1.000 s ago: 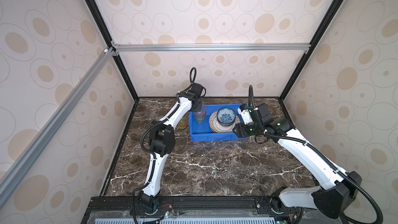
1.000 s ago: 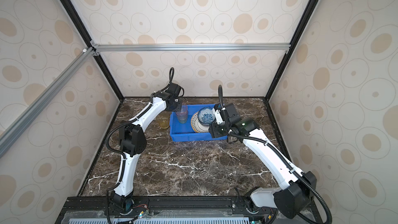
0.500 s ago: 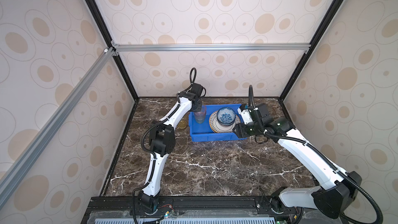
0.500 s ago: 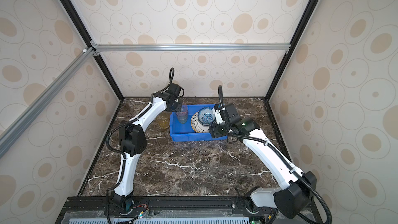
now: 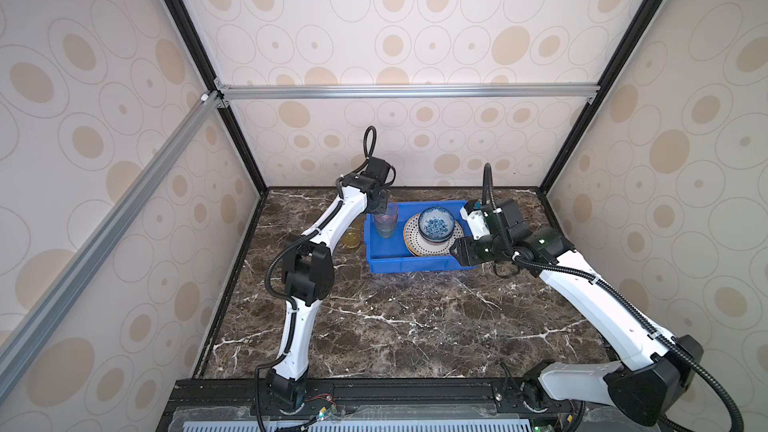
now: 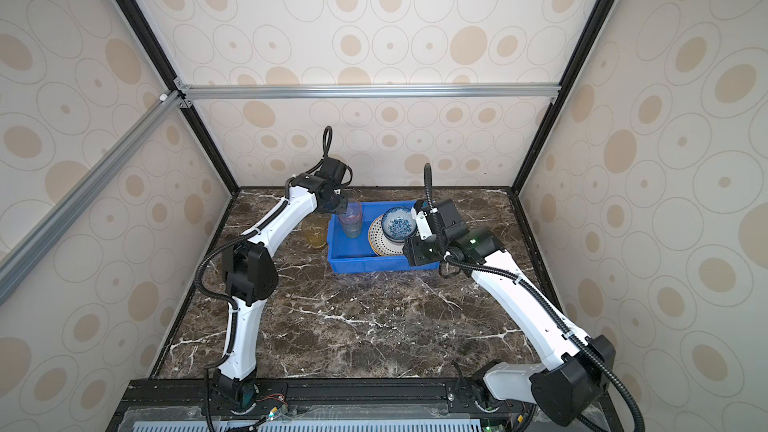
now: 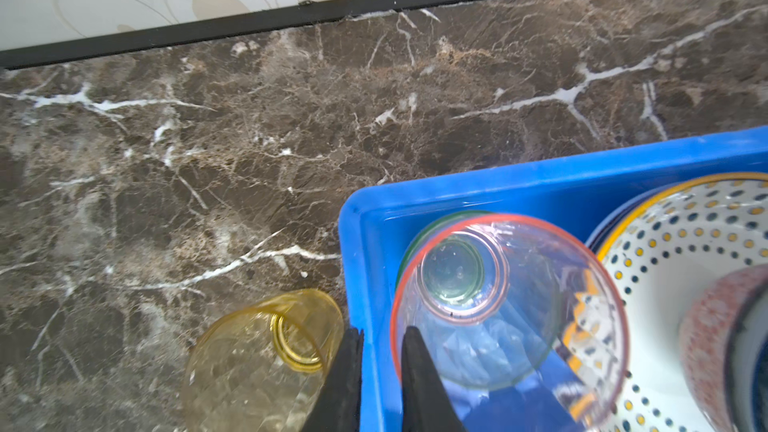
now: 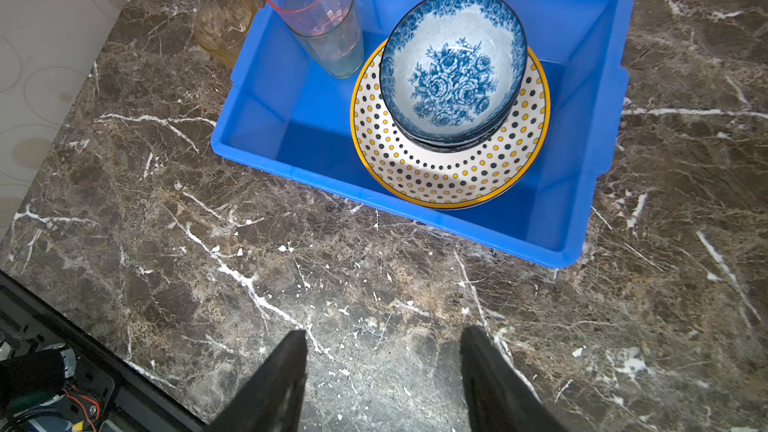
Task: Place the mixed dishes into the plastic bin
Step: 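Open the left gripper and raise it off the stacked cups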
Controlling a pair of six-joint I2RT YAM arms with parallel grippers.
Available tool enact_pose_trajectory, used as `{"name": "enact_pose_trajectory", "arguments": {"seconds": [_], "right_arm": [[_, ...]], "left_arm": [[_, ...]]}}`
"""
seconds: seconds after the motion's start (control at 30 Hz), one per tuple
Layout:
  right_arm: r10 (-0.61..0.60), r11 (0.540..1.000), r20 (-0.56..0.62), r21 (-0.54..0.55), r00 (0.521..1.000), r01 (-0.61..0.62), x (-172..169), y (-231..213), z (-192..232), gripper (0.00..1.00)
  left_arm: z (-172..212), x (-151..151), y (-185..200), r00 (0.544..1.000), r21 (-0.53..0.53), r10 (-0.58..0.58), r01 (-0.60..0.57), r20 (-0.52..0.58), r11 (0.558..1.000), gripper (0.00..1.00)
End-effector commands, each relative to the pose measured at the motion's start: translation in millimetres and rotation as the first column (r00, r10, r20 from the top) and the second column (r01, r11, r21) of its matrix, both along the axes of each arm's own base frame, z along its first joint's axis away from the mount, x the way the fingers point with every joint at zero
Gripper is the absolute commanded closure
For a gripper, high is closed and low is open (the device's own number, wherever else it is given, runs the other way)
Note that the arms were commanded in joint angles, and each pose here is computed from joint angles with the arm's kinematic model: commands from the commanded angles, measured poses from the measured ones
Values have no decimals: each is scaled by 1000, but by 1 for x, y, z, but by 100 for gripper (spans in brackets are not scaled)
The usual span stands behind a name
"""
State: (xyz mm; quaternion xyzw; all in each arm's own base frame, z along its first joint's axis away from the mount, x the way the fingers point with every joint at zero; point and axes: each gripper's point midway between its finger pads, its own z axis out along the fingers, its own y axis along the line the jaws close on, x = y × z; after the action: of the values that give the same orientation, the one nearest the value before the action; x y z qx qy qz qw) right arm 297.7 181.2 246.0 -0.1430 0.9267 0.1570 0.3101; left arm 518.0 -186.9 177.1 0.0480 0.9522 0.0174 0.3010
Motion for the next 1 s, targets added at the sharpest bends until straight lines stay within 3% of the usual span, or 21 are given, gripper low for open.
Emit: {"name": "enact_pose_trajectory", "arguments": {"seconds": [0.0,0.97], "right_arm": [[6,1000,-10,15,1000,-6,-8,2,2,38],[28,997,-30,69,999,-26,-5,17,4,38]], "left_arm": [[27,-7,8,999,4,17,-17,45,1000,81],[27,-61,52,996,104,80,-84,46,991,79]]}}
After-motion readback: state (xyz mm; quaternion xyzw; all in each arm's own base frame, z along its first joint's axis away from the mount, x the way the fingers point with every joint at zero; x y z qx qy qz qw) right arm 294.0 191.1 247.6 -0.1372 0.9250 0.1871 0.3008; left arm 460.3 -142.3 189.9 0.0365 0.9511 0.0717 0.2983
